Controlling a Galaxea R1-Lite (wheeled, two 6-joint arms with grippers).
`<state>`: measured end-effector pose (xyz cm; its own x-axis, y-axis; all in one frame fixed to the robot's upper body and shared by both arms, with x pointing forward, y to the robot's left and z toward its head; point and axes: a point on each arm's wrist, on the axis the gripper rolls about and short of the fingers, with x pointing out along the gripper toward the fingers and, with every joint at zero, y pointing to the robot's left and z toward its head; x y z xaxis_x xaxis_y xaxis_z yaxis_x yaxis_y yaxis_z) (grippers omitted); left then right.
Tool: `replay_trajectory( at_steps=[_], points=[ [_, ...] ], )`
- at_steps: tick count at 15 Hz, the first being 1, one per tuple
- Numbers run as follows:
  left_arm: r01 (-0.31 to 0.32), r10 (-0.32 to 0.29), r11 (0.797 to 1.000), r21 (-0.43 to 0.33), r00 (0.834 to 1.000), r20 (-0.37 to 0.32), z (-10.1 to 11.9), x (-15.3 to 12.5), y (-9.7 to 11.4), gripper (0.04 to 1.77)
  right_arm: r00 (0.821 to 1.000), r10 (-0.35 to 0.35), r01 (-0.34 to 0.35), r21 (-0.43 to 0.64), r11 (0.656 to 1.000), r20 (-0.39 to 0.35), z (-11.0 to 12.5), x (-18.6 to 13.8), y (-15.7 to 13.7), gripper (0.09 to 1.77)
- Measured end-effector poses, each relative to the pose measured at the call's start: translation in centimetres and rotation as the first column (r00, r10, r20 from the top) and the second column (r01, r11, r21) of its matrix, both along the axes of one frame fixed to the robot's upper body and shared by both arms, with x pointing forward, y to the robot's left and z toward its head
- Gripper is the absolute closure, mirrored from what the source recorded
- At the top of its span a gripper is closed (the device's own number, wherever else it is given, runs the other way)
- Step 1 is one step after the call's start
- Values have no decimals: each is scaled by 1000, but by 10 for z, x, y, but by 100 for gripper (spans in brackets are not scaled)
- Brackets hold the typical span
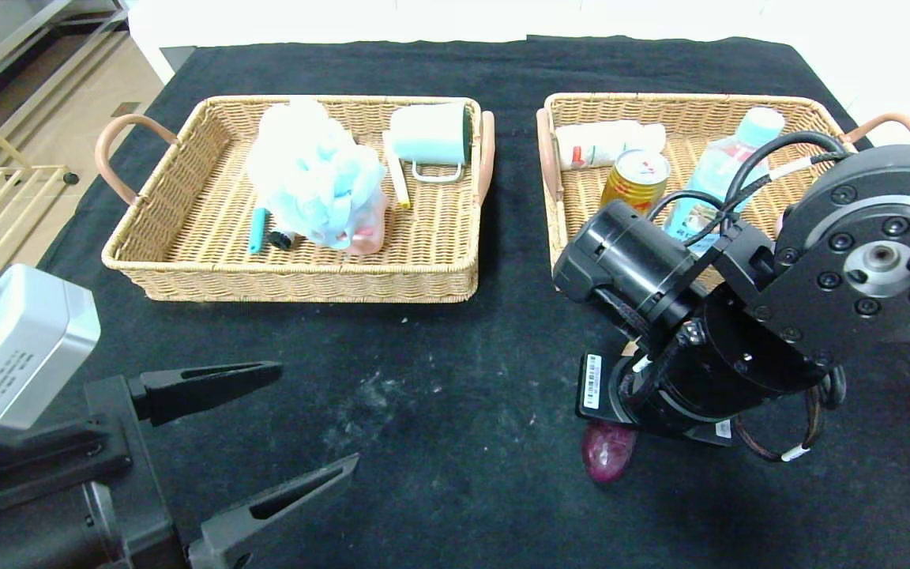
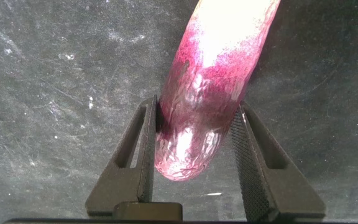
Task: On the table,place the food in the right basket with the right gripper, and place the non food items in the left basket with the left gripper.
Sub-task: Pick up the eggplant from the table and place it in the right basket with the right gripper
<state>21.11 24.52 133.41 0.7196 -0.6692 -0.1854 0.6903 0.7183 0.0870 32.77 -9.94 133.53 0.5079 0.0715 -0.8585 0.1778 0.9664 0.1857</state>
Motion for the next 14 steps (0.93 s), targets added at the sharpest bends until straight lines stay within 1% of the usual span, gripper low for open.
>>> replay_trajectory(
  at_steps=[4, 7, 8, 10, 12, 13, 14],
  points=[
    [0, 0, 1000, 0, 1000, -1, 0, 0, 0, 9, 1000, -6, 6, 10, 1000, 4, 3, -1, -1, 104],
    [0, 0, 1000, 0, 1000, 0, 0, 0, 0, 9, 1000, 2, -3, 29, 1000, 28, 15, -8, -7, 104],
    [-1, 1, 1000, 0, 1000, 0, 0, 0, 0, 9, 999, 16, -17, 31, 999, 44, 23, -14, -11, 104],
    [-2, 2, 1000, 1, 1000, -1, -1, 0, 0, 9, 996, 68, -69, 9, 998, 63, 37, -28, -23, 104],
    [-1, 1, 1000, 1, 1000, -2, -1, 1, 0, 9, 988, 111, -112, 5, 994, 111, 58, -42, -40, 104],
    [-1, 1, 1000, 2, 1000, -3, -1, 1, 0, 9, 982, 122, -122, -6, 993, 143, 66, -46, -50, 104],
    [0, 1, 1000, 3, 1000, -5, -1, 1, -1, 9, 977, 120, -118, -24, 993, 176, 74, -48, -60, 104]
  ],
)
